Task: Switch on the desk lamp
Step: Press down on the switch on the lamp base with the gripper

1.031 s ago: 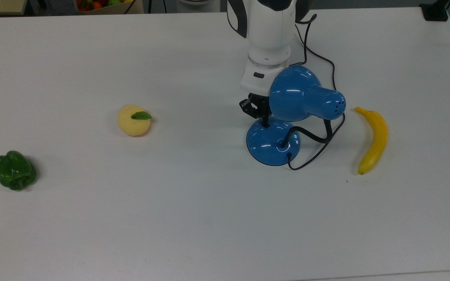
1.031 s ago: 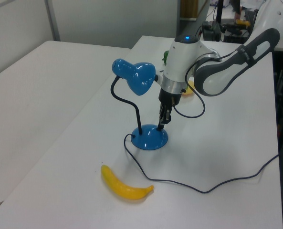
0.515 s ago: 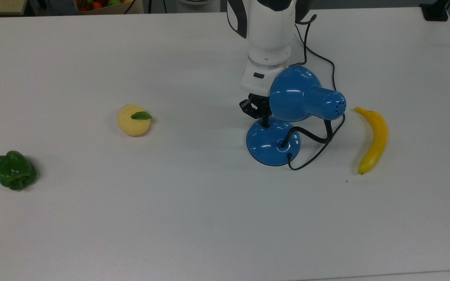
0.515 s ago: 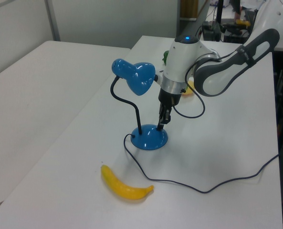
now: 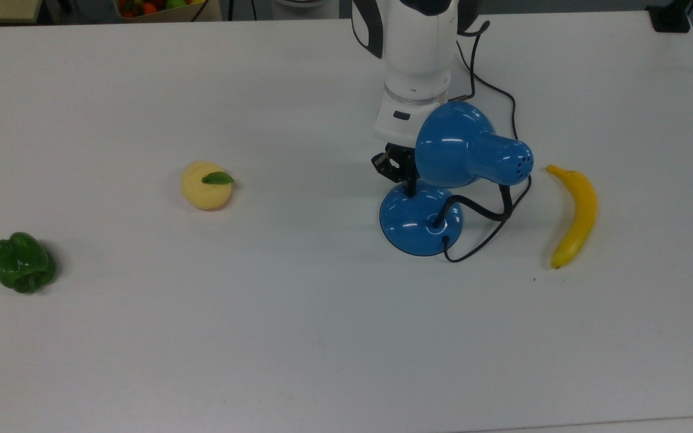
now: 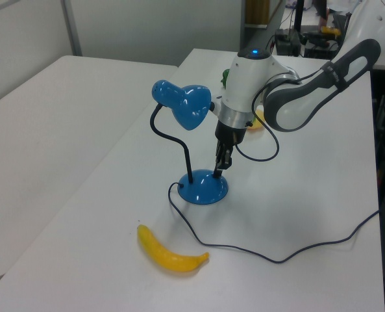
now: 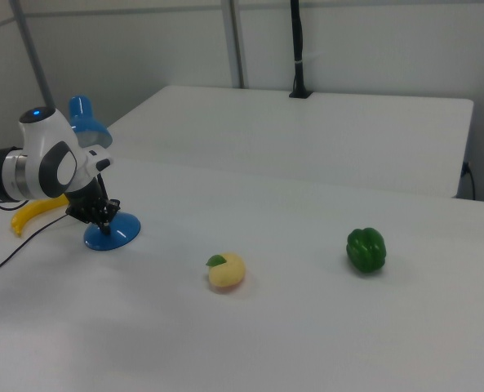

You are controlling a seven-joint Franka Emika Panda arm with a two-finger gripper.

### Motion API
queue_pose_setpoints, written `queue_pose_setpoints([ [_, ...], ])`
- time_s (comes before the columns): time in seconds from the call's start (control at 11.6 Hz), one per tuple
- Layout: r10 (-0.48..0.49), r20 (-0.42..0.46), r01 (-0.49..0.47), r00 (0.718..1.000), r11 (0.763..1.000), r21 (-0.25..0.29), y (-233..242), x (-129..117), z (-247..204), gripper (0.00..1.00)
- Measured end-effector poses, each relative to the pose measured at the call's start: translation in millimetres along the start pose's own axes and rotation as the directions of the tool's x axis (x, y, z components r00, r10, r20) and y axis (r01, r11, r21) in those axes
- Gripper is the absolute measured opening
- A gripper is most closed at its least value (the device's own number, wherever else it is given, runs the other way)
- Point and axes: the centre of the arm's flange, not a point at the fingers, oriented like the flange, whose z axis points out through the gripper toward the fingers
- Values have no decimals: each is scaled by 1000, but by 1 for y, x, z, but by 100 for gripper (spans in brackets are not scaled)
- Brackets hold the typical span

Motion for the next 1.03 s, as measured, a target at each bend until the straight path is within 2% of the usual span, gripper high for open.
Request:
queue_pose_setpoints([
  [1.03, -4, -7, 4, 1000, 1000, 5, -3, 5, 3, 1],
])
